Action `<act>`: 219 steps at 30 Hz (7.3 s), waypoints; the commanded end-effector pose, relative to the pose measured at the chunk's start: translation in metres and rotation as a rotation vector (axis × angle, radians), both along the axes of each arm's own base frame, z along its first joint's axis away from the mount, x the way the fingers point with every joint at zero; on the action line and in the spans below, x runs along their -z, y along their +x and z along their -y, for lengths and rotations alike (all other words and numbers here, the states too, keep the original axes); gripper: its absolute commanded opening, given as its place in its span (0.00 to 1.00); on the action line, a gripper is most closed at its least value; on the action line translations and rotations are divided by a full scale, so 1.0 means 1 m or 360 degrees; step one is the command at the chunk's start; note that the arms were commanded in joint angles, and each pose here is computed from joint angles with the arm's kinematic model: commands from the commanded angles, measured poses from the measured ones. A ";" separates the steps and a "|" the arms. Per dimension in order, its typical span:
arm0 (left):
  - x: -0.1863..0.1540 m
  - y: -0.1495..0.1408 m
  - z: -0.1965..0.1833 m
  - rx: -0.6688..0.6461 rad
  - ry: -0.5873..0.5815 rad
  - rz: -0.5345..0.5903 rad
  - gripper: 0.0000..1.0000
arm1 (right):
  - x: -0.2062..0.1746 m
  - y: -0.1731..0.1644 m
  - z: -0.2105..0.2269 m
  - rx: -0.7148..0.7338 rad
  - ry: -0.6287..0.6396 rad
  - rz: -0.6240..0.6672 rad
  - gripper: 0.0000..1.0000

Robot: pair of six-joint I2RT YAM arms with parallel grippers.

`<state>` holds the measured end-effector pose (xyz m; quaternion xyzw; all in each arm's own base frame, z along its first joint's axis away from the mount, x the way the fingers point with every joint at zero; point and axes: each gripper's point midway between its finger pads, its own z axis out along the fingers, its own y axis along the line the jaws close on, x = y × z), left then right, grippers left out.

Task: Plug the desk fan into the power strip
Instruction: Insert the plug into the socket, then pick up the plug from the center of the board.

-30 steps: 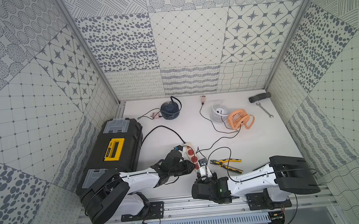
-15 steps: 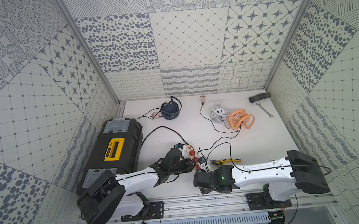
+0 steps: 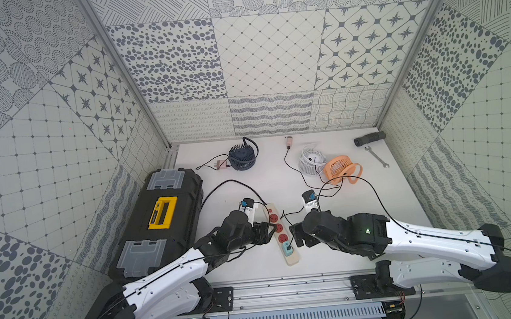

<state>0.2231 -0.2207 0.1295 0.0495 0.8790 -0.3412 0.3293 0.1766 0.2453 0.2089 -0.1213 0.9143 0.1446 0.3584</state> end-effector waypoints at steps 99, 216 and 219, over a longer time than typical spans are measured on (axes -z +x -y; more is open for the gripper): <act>-0.100 0.069 -0.050 0.0196 0.0274 0.0469 0.85 | 0.098 0.464 0.009 0.0443 0.0114 0.0153 0.26; -0.217 0.006 0.030 0.0539 -0.0932 0.0587 0.00 | -0.120 0.021 -0.056 -0.0885 0.2032 -0.0137 0.86; -0.214 0.005 0.025 0.0496 -0.0890 0.0598 0.00 | -0.115 0.021 -0.055 -0.0857 0.1824 -0.0077 0.88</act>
